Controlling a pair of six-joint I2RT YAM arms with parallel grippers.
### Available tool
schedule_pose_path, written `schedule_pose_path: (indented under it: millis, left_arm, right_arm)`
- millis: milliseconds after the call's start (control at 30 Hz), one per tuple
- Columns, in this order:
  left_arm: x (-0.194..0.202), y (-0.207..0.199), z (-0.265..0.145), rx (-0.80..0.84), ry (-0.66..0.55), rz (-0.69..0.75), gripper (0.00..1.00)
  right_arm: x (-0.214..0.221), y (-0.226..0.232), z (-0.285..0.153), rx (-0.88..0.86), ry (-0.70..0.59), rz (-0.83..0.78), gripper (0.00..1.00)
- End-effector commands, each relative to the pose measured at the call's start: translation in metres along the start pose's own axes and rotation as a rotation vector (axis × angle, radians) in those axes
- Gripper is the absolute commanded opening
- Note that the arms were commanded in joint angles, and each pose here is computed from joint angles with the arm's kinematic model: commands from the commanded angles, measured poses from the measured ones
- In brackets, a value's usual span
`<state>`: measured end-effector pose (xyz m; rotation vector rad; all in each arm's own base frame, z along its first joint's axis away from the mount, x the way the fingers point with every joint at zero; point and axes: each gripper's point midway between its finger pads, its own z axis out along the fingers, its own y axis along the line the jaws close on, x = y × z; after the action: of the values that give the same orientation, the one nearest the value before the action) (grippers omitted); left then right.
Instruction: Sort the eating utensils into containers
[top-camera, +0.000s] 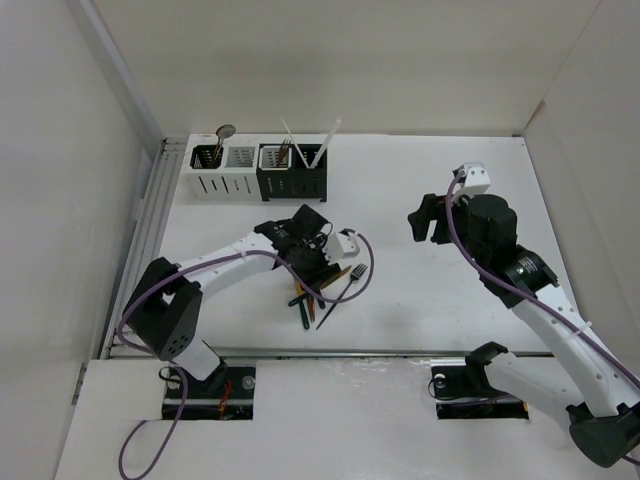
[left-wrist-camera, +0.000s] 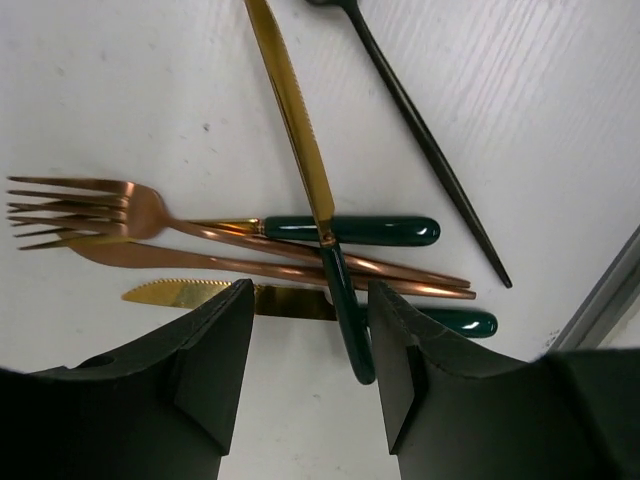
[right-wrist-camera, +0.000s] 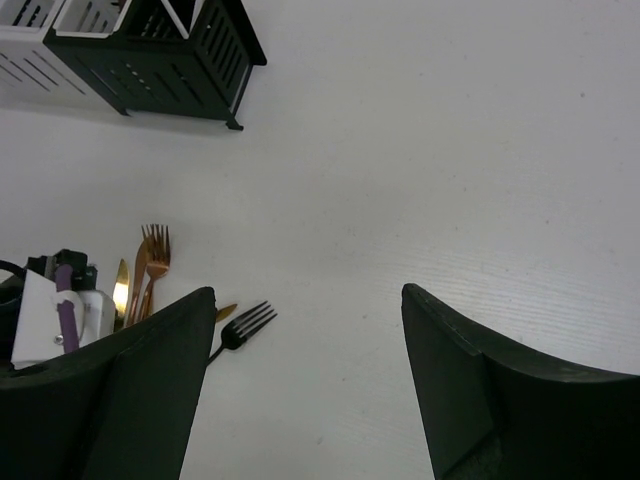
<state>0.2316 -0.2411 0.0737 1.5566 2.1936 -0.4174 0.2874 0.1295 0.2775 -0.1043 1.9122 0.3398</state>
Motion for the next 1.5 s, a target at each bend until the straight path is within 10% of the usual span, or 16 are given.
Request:
schedule_pose_path:
  millis: [0,467,900,1133,1467]
  left_arm:
    - [0.027,-0.01,0.007,0.031,0.096,0.021,0.46]
    - [0.052,-0.004,0.041,0.005,0.192,0.001,0.44]
    - [0.042,-0.007,0.043,0.02,0.173,-0.008,0.0]
    - [-0.025,0.023,0.001,-0.025,-0.006,-0.086,0.0]
    - [-0.119,0.17,-0.145,-0.396,-0.551,-0.222,0.0]
  right_arm:
    - [-0.008,0.0,-0.006,0.001,-0.031,0.013,0.79]
    - [-0.01,0.001,-0.009,-0.002,-0.039,0.015,0.79]
    - [-0.008,-0.001,-0.003,0.012,-0.025,0.003,0.79]
    - [-0.015,0.004,0.008,-0.004,-0.051,-0.002,0.79]
    - [-0.051,0.027,0.045,-0.064,-0.116,-0.03,0.79]
